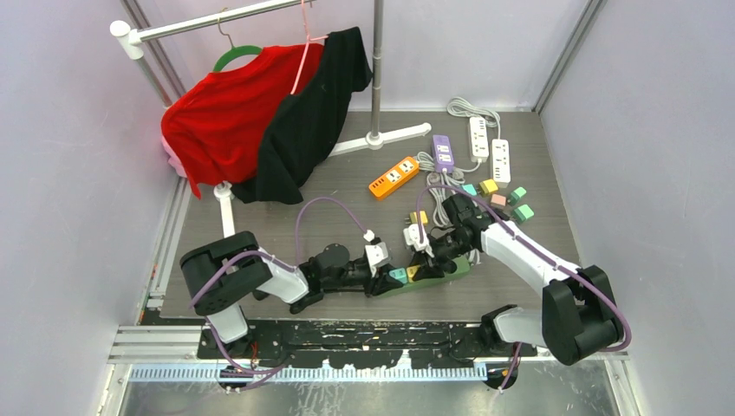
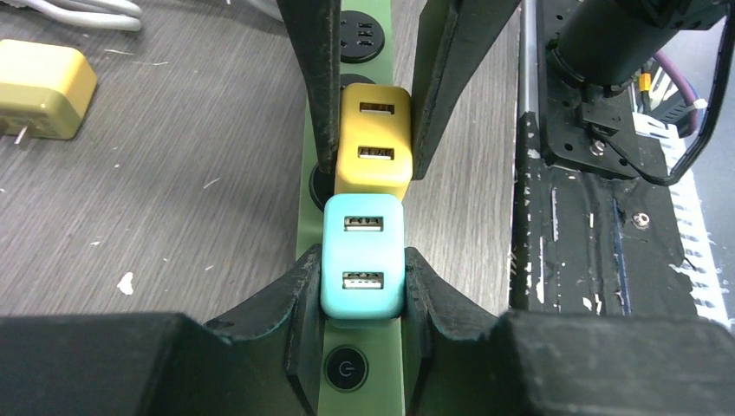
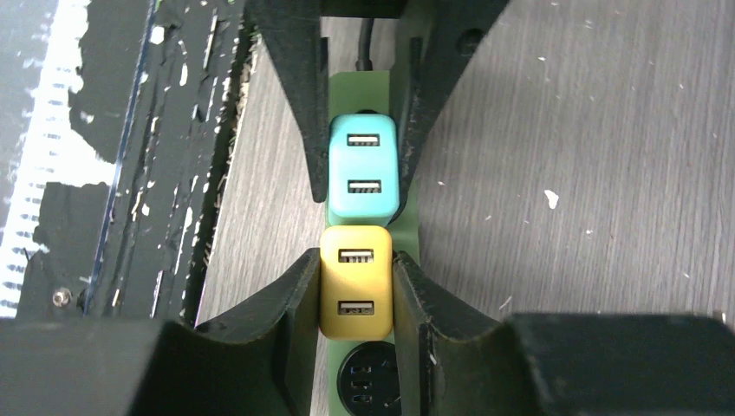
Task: Pull the plug off the socket
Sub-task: Remove the plug from the socket.
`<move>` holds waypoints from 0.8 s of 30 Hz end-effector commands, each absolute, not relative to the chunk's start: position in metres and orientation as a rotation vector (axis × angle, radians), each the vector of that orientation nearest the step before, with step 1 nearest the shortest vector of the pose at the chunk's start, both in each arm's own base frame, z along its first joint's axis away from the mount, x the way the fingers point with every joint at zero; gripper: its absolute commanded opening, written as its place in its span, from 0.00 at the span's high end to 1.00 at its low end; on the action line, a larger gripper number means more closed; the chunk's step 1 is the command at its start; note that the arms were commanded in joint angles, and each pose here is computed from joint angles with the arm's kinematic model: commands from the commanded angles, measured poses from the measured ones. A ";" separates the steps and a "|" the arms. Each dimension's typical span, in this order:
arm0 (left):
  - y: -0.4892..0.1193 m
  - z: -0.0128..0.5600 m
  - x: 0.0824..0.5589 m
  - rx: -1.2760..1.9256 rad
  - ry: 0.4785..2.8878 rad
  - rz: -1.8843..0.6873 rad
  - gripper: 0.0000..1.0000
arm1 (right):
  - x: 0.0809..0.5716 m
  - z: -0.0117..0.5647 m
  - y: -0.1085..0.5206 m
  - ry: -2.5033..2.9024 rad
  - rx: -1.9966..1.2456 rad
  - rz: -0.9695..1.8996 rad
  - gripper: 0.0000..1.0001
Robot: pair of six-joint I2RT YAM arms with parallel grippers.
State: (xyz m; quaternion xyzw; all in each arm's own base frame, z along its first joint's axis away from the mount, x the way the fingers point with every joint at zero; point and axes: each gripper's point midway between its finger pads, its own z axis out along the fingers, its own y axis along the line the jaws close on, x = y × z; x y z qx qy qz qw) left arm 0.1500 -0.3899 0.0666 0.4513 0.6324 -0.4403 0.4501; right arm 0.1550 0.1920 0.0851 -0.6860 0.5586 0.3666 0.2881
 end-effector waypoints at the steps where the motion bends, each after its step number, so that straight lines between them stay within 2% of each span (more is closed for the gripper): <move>1: -0.355 0.000 0.141 1.198 1.844 -0.973 1.00 | 0.186 0.130 0.221 1.464 -1.603 1.001 0.99; 7: -0.354 -0.001 0.140 1.201 1.853 -0.972 1.00 | 0.197 0.127 0.193 1.524 -1.627 0.885 0.99; 12: -0.354 0.000 0.140 1.200 1.857 -0.980 1.00 | 0.147 0.120 0.186 1.244 -1.841 1.006 0.99; 16: -0.354 0.001 0.140 1.202 1.863 -0.984 1.00 | 0.137 0.122 0.197 1.165 -1.844 1.056 0.99; 19: -0.355 0.002 0.139 1.206 1.865 -0.986 1.00 | 0.145 0.122 0.208 1.206 -1.792 1.059 0.99; 24: -0.355 0.001 0.139 1.210 1.872 -0.984 1.00 | 0.189 0.133 0.218 1.449 -1.569 1.001 0.99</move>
